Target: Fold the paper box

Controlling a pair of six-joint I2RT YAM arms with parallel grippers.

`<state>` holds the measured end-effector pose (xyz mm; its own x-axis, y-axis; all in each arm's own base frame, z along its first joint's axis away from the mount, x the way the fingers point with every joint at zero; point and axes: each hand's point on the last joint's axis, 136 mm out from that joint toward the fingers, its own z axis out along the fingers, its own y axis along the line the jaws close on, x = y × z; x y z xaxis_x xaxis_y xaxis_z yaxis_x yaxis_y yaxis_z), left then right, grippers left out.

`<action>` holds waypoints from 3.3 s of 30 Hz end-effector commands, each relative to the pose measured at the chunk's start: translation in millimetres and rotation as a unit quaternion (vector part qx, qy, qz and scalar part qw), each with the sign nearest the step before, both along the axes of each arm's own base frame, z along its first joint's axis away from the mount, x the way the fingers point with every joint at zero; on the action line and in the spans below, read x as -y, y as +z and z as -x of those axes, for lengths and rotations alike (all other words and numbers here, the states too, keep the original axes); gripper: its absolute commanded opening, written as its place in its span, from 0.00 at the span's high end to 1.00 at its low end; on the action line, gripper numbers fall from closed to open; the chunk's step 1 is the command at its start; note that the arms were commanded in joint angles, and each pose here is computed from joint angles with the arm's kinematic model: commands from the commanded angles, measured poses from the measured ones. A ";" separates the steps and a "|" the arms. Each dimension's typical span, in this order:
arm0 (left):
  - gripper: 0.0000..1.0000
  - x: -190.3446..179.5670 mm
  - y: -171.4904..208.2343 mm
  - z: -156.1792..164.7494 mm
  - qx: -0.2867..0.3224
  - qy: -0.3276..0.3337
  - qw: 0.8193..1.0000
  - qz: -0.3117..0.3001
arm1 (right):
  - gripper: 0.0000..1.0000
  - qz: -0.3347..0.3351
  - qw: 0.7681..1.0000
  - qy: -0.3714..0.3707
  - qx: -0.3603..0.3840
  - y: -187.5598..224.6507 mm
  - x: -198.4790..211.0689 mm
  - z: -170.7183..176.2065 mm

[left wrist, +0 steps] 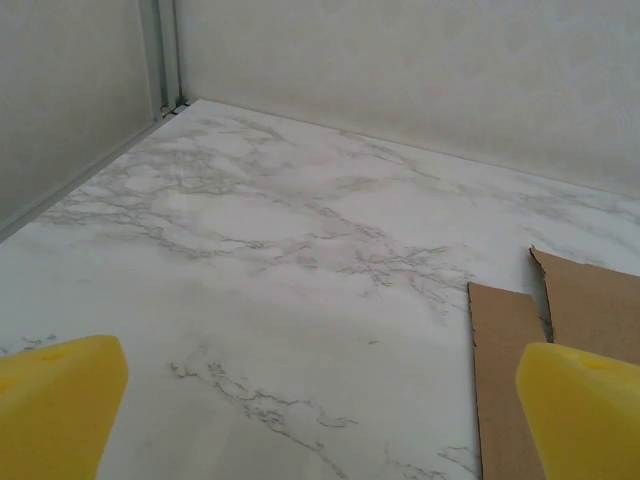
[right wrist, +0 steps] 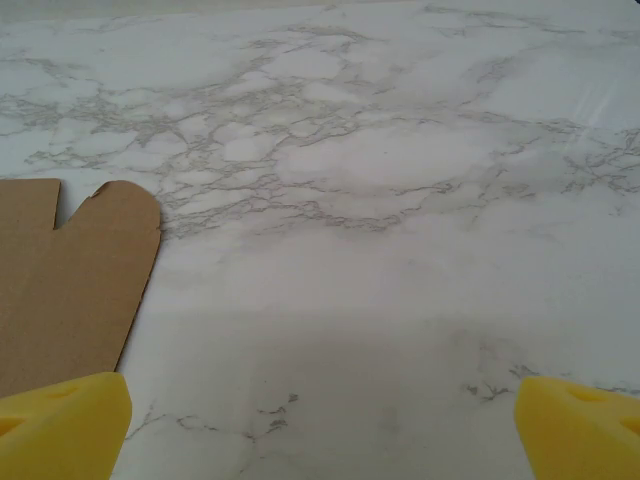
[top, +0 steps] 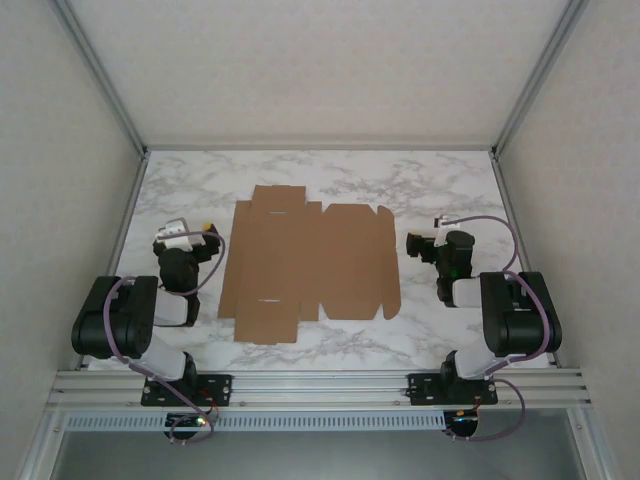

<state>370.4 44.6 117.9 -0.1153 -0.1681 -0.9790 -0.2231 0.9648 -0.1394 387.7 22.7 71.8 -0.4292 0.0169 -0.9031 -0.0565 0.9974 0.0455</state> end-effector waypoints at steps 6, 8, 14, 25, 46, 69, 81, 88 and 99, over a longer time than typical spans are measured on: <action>0.00 1.0 12.5 -2.5 0.022 -0.006 1.000 -0.003 | 0.01 -0.002 1.000 0.000 0.016 10.3 1.3 -5.7; 0.00 1.1 13.2 -2.7 0.023 -0.006 1.000 -0.003 | 0.01 -0.002 1.000 0.000 0.016 10.3 1.3 -5.6; 0.00 1.0 12.9 -2.7 0.023 -0.006 1.000 -0.003 | 0.01 -0.002 1.000 0.000 0.017 10.4 1.2 -5.7; 0.01 1.3 13.3 -2.8 0.023 -0.006 1.000 -0.003 | 0.01 -0.003 1.000 0.000 0.015 10.0 1.0 -5.5; 0.01 101.5 202.5 10.5 0.102 -0.087 0.987 0.092 | 0.01 -0.031 0.980 0.183 0.073 220.6 -142.1 53.6; 0.26 184.0 10.6 60.2 -0.245 -0.131 0.913 0.298 | 0.66 -0.065 0.939 0.119 -0.317 81.9 -184.5 70.0; 0.96 205.6 -65.3 71.1 -0.371 -0.127 0.867 0.308 | 0.66 -0.095 0.916 0.066 -0.385 29.2 -165.4 108.7; 0.96 207.0 -90.3 72.9 -0.397 -0.106 0.853 0.322 | 0.67 -0.150 0.880 0.059 -0.446 -11.8 -166.4 146.1; 0.97 212.3 -112.3 84.5 -0.433 -0.108 0.833 0.328 | 0.83 -0.086 0.878 -0.021 -0.470 -65.1 -145.2 118.2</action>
